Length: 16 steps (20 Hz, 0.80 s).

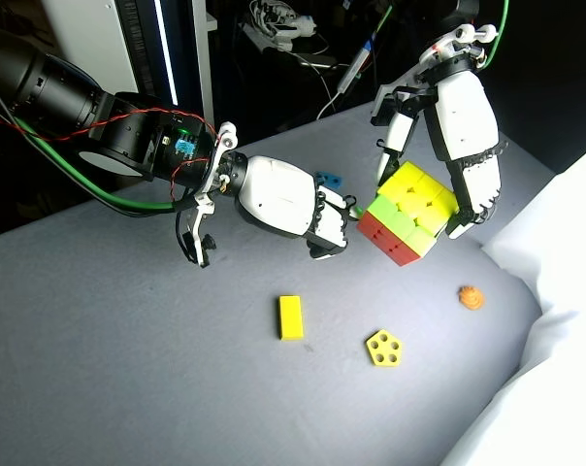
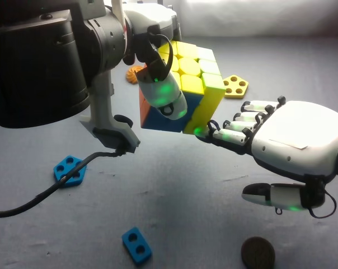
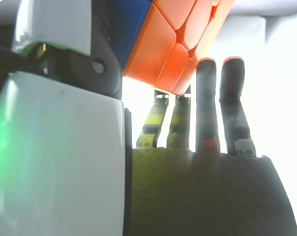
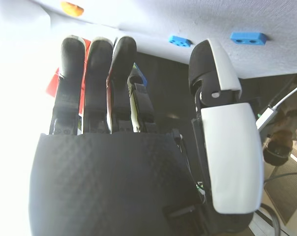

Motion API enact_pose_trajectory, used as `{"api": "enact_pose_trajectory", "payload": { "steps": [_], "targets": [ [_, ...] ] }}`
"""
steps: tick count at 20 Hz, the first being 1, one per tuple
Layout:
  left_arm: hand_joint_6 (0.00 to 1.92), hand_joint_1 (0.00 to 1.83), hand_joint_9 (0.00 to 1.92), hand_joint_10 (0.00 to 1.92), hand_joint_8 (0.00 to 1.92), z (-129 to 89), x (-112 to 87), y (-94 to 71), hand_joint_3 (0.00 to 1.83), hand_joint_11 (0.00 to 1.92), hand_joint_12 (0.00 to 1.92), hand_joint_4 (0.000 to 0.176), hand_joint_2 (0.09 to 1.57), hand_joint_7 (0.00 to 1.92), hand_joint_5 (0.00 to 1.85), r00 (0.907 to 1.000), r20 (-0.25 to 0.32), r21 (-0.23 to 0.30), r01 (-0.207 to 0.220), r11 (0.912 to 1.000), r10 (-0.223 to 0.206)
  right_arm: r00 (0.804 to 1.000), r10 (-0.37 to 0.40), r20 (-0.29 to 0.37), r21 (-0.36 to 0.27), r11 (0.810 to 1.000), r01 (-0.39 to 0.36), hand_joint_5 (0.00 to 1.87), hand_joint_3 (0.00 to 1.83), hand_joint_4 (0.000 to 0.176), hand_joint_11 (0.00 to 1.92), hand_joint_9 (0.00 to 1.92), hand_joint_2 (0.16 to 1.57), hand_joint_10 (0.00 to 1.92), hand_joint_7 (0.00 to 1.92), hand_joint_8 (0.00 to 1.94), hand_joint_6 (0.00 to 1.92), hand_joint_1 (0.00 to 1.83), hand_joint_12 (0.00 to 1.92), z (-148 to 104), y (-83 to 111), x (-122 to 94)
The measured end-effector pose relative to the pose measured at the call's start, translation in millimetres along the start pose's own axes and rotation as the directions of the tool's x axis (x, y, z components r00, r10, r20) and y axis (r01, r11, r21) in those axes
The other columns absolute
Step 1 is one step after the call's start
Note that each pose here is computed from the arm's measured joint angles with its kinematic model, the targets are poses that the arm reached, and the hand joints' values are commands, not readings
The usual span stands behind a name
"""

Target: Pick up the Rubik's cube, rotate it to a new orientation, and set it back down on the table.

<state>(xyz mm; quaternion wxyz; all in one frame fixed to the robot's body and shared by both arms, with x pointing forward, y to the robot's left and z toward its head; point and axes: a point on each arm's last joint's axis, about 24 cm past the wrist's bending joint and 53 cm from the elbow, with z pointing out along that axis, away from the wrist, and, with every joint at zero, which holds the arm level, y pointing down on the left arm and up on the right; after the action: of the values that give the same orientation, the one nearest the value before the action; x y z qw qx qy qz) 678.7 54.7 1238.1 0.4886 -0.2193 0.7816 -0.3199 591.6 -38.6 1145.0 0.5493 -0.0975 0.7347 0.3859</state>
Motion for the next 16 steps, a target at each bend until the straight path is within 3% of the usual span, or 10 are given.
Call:
{"api": "enact_pose_trajectory", "payload": {
  "steps": [5, 7, 9, 16],
  "targets": [
    [1.71, 1.23, 0.07, 1.80, 1.75, -0.1, -1.7, 0.4, 0.00, 0.12, 1.84, 0.000, 1.08, 0.00, 0.08, 1.0000, 0.006, -0.002, -0.003, 1.0000, 0.003, 1.000, -0.001, 0.005, -0.003, 1.000, 0.001, 0.07, 0.00, 0.000, 0.17, 0.28, 1.20, 1.88, 0.28, 1.49, 0.00, 0.76, 1.92, 3.7, 0.0, -0.9],
    [1.71, 1.21, 0.07, 1.80, 1.76, -0.1, -1.7, 0.3, 0.00, 0.11, 1.83, 0.012, 1.07, 0.00, 0.07, 1.0000, 0.006, -0.001, -0.003, 1.0000, 0.003, 1.000, -0.001, 0.005, -0.003, 1.000, 0.001, 0.07, 0.00, 0.000, 0.18, 0.28, 1.20, 1.89, 0.28, 1.50, 0.00, 0.78, 1.92, 3.7, 0.0, -0.9],
    [1.69, 1.23, 0.08, 1.80, 1.75, -0.1, -1.8, 0.0, 0.00, 0.12, 1.84, 0.000, 1.09, 0.00, 0.10, 1.0000, 0.007, -0.001, -0.004, 1.0000, 0.004, 1.000, 0.000, 0.006, -0.003, 1.000, 0.000, 0.05, 0.00, 0.000, 0.18, 0.28, 1.20, 1.88, 0.28, 1.50, 0.00, 0.77, 1.92, 4.0, 0.3, -1.4],
    [1.66, 1.23, 0.10, 1.81, 1.76, 0.0, -2.3, 0.7, 0.00, 0.13, 1.87, 0.000, 1.07, 0.02, 0.11, 1.0000, 0.008, -0.003, -0.001, 1.0000, 0.001, 1.000, -0.003, 0.005, -0.007, 1.000, 0.003, 0.06, 0.00, 0.000, 0.15, 0.27, 1.21, 1.87, 0.27, 1.50, 0.00, 0.76, 1.92, 6.3, 1.6, -0.1]
  ]
}}
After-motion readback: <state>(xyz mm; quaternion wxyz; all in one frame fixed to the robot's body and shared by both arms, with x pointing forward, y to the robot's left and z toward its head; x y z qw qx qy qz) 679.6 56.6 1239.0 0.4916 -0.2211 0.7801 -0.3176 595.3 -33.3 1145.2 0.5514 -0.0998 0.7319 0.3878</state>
